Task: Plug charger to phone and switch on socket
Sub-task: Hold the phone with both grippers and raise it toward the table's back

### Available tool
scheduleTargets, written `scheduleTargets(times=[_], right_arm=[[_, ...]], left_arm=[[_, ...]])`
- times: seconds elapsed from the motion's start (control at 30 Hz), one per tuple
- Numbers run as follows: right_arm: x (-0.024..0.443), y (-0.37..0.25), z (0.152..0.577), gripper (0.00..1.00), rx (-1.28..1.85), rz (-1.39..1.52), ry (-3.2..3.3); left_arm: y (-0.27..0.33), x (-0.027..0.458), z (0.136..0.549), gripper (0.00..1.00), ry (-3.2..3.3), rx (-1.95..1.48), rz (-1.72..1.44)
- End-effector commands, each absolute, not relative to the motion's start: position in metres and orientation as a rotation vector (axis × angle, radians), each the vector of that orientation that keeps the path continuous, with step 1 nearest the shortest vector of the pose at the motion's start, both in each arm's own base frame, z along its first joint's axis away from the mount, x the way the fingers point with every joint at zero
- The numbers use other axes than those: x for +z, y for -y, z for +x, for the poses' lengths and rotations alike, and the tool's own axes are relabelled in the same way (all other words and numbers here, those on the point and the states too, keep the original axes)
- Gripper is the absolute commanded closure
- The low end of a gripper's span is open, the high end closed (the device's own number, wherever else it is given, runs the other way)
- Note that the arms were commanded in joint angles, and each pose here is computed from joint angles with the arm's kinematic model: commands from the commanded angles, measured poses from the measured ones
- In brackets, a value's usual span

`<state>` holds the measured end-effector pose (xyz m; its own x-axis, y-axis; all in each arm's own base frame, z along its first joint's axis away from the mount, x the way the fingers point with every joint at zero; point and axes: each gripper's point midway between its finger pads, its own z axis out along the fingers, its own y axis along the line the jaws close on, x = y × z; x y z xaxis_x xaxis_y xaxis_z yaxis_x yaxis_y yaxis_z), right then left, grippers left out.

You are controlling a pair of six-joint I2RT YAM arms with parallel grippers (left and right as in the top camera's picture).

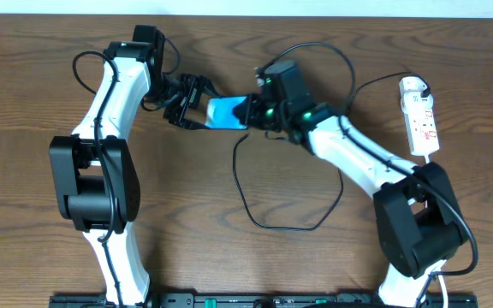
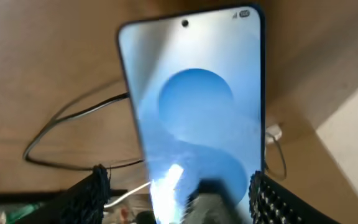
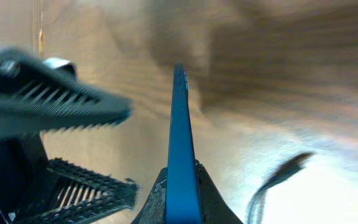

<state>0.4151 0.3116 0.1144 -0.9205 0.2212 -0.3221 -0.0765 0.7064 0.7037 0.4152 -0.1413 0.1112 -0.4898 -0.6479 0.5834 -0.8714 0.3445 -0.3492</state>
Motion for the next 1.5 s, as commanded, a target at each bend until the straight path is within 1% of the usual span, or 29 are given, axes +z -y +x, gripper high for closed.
scheduleTargets(times=[0.0,0.13,0.23,0.47,0.63,0.83,0.97,1.13,1.47], right_arm=[[0.136,-0.296,0.434,0.99,1.151,0.207,-2.474],[0.156,-0.284,0.453,0.99,1.227,0.319,-2.392],[0.175,-0.278,0.465,0.99,1.277,0.398,-2.311],[0.221,-0.275,0.488,0.99,1.396,0.547,-2.102],[0.235,-0.282,0.489,0.99,1.502,0.642,-2.051],[0.238,-0.293,0.482,0.99,1.593,0.742,-2.049],[0.238,-0.301,0.478,0.99,1.642,0.815,-2.056],[0.238,-0.308,0.473,0.99,1.672,0.853,-2.063],[0.238,-0.313,0.469,0.99,1.695,0.864,-2.076]], left_arm=[[0.147,0.141,0.431,0.28,2.422,1.142,1.116],[0.159,0.162,0.449,0.28,2.484,1.389,0.911],[0.164,0.174,0.459,0.28,2.494,1.503,0.838],[0.167,0.183,0.468,0.28,2.512,1.586,0.778],[0.168,0.186,0.474,0.29,2.519,1.615,0.780],[0.169,0.196,0.486,0.30,2.552,1.701,0.732],[0.169,0.199,0.490,0.39,2.570,1.725,0.714],[0.170,0.201,0.493,0.41,2.566,1.740,0.724],[0.171,0.214,0.503,0.55,2.544,1.816,0.726]])
